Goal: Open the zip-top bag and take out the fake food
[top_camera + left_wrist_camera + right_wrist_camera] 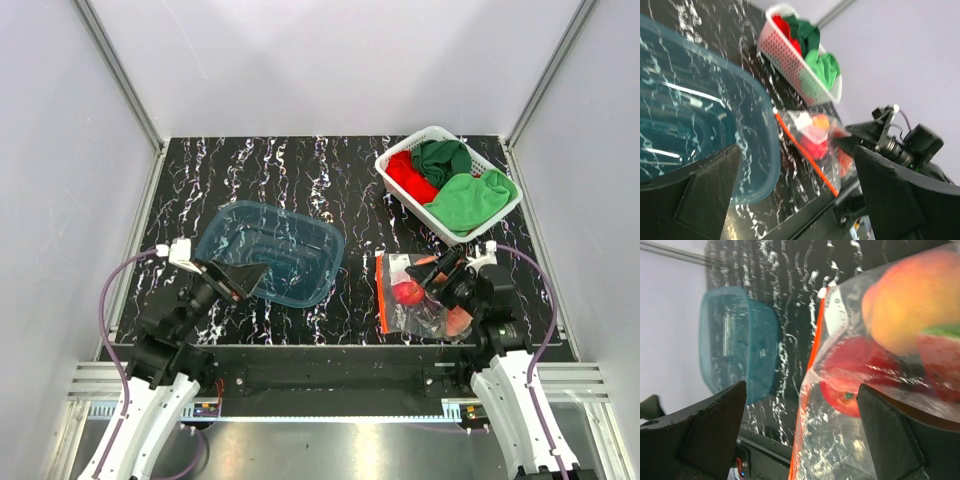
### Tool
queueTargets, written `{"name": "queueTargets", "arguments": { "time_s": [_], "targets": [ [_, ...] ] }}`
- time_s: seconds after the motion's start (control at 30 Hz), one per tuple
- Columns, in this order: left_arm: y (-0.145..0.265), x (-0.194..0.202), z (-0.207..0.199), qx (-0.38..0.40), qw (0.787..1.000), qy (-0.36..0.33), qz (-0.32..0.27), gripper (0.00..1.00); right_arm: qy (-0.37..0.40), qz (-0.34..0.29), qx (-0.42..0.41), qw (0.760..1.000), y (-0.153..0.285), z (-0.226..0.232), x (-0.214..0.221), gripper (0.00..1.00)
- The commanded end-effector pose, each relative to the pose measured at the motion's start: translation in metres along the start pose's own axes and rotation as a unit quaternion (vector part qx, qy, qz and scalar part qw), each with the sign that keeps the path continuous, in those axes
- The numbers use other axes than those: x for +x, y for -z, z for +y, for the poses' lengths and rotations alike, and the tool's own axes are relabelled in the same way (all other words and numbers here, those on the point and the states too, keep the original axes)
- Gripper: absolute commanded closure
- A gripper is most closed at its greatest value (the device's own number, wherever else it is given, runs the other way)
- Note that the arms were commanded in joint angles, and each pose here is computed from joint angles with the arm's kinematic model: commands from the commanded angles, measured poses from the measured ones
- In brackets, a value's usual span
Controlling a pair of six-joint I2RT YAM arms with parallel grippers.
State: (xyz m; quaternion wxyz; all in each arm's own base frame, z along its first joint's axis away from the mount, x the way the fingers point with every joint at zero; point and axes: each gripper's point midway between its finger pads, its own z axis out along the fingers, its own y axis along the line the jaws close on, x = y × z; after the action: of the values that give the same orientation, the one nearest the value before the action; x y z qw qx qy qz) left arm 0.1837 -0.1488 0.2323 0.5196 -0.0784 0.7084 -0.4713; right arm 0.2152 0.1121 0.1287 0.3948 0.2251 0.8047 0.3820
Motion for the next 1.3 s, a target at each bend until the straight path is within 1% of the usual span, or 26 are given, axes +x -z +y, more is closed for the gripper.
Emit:
{"name": "queueTargets", "arguments": {
  "time_s": [0.0,0.03,0.07,0.13,0.17,0.2,0.23,0.27,0.33,0.37,0.43,0.47,0.53,0.57,0.63,0.67,0.7,0.73,0.77,0.8,0.87,0.93,1.07,1.1,1.2,1.27],
  "targets": [
    [-0.001,-0.009,0.011,-0.038,0.999,0.016,-0.021,0.01,0.045,-0.022,0.039,0.998,0.011,0.01,-0.026,0.01],
    [-0.004,-0.014,0.003,-0.016,0.999,0.019,-0.031,0.01,0.045,-0.02,0.045,0.998,0.013,0.012,-0.028,0.0],
    [-0.01,-0.007,0.004,-0.012,0.999,0.029,-0.013,0.01,0.045,-0.018,0.043,0.998,0.018,0.021,-0.032,0.0],
    [-0.02,-0.002,0.001,0.001,0.999,0.046,0.004,0.01,0.043,-0.01,0.043,0.998,0.018,0.026,-0.033,0.0],
    [-0.027,0.011,0.004,0.001,0.998,0.057,0.039,0.01,0.047,-0.006,0.039,0.998,0.019,0.032,-0.035,0.0],
    [-0.031,0.018,0.004,0.002,0.996,0.067,0.055,0.01,0.05,0.003,0.045,0.998,0.018,0.031,-0.035,0.0],
    [-0.038,0.014,-0.007,0.031,0.996,0.063,0.048,0.01,0.051,0.01,0.05,0.997,0.018,0.031,-0.034,0.0],
    [-0.046,0.032,-0.012,0.038,0.994,0.065,0.08,0.01,0.055,0.016,0.053,0.997,0.019,0.033,-0.035,0.0],
    [-0.056,0.043,-0.026,0.048,0.993,0.045,0.096,0.01,0.056,0.032,0.067,0.996,0.016,0.029,-0.034,0.0],
    [-0.066,0.059,-0.037,0.045,0.991,0.035,0.123,0.01,0.067,0.035,0.069,0.995,0.017,0.031,-0.036,0.0],
    [-0.078,0.077,-0.051,0.05,0.987,0.015,0.154,0.01,0.069,0.043,0.095,0.992,0.018,0.023,-0.036,0.0],
    [-0.089,0.098,-0.065,0.055,0.98,0.008,0.19,0.01,0.07,0.034,0.103,0.992,0.018,0.023,-0.042,0.0],
    [-0.1,0.117,-0.077,0.055,0.975,-0.006,0.216,0.01,0.06,0.041,0.111,0.991,0.017,0.021,-0.04,0.0],
    [-0.111,0.137,-0.085,0.047,0.97,-0.016,0.237,0.01,0.049,0.041,0.119,0.991,0.017,0.021,-0.041,0.0],
    [-0.123,0.154,-0.091,0.036,0.966,-0.02,0.254,0.02,0.043,0.046,0.116,0.991,0.018,0.025,-0.041,0.0],
    [-0.129,0.181,-0.082,0.016,0.959,-0.023,0.283,0.02,0.046,0.048,0.111,0.992,0.02,0.03,-0.042,0.0],
    [-0.14,0.181,-0.097,0.023,0.959,-0.013,0.283,0.04,0.048,0.048,0.113,0.991,0.021,0.031,-0.043,0.0],
    [-0.145,0.191,-0.097,0.017,0.956,-0.012,0.292,0.06,0.052,0.049,0.116,0.991,0.023,0.031,-0.044,0.0],
    [-0.149,0.211,-0.091,0.003,0.95,-0.014,0.312,0.08,0.062,0.044,0.112,0.991,0.026,0.036,-0.048,0.0],
    [-0.155,0.214,-0.097,0.002,0.949,-0.007,0.315,0.09,0.066,0.041,0.112,0.991,0.028,0.037,-0.049,0.0],
    [-0.16,0.23,-0.089,-0.011,0.945,-0.004,0.326,0.12,0.08,0.041,0.101,0.991,0.033,0.043,-0.05,0.0],
    [-0.164,0.234,-0.089,-0.011,0.946,0.004,0.324,0.14,0.086,0.043,0.099,0.99,0.035,0.045,-0.049,0.0],
    [-0.169,0.246,-0.071,-0.064,0.947,0.03,0.314,0.14,0.096,0.047,0.092,0.99,0.038,0.048,-0.048,0.0],
    [-0.169,0.248,-0.068,-0.077,0.946,0.046,0.311,0.17,0.097,0.046,0.09,0.99,0.039,0.049,-0.048,0.0],
    [-0.175,0.253,-0.058,-0.106,0.946,0.065,0.301,0.26,0.101,0.04,0.084,0.99,0.04,0.053,-0.051,0.0],
    [-0.178,0.254,-0.053,-0.121,0.946,0.078,0.291,0.3,0.105,0.037,0.08,0.991,0.041,0.056,-0.053,0.0]
  ]
}}
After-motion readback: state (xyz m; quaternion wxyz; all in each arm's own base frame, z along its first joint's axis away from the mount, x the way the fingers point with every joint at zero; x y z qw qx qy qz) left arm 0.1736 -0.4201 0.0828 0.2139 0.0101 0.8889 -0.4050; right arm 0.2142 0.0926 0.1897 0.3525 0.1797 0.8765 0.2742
